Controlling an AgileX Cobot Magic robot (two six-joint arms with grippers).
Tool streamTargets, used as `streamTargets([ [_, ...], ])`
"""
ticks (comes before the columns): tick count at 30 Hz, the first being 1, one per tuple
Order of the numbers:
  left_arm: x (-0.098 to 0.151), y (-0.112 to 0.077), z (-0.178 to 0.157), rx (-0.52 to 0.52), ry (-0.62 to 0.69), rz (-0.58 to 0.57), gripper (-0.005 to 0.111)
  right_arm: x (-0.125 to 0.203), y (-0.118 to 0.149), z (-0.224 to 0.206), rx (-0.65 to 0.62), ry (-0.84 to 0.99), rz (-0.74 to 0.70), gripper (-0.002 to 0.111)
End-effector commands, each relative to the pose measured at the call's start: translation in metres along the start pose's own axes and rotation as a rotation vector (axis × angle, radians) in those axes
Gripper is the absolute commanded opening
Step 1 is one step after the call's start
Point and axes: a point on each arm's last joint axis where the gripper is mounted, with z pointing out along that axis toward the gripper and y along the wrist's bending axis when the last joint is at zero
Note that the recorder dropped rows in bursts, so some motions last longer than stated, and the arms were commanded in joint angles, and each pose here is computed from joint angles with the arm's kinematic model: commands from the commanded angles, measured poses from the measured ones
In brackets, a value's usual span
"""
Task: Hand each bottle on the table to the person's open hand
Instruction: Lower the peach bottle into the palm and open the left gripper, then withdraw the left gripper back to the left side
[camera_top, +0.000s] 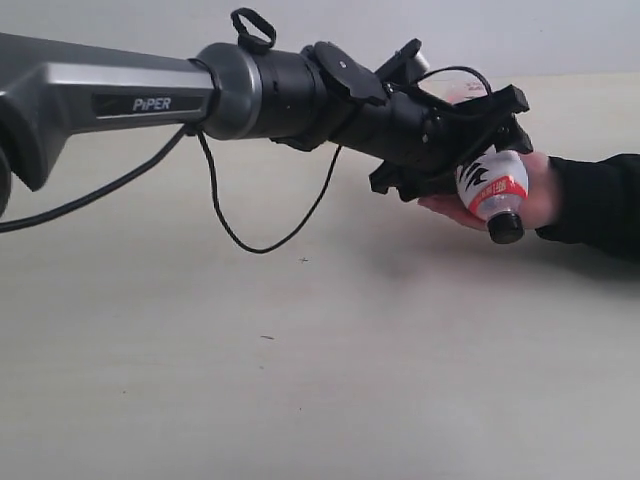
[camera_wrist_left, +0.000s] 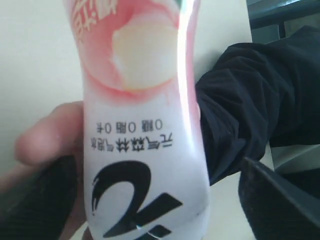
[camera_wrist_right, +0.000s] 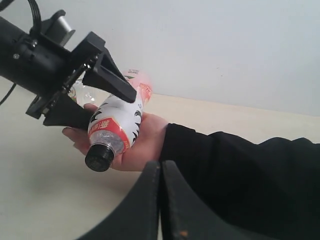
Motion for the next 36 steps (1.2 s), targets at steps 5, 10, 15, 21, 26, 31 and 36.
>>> streamTargets([
  [5,-0.022,-0.017,-0.037,0.034,0.010,0.068,0.084,0.000,0.000,0.000,0.008,-0.012,-0.005,0.000],
  [10,-0.033,-0.024,-0.060,0.039,0.025,0.174,0.083,0.000,0.000,0.000,0.008,-0.012,-0.005,0.000],
  [15,-0.039,-0.031,-0.081,0.024,0.039,0.291,0.060,0.000,0.000,0.000,0.008,-0.012,-0.005,0.000],
  [21,-0.042,-0.039,-0.100,0.043,0.068,0.434,0.007,0.000,0.000,0.000,0.008,-0.012,-0.005,0.000],
  [26,-0.048,-0.041,-0.113,0.048,0.070,0.504,0.000,0.000,0.000,0.000,0.008,-0.012,-0.005,0.000],
  [31,-0.054,-0.039,-0.128,0.058,0.087,0.572,0.000,0.000,0.000,0.000,0.008,-0.012,-0.005,0.000],
  [36,-0.061,-0.030,-0.139,0.055,0.114,0.621,0.000,0.000,0.000,0.000,0.008,-0.012,-0.005,0.000],
])
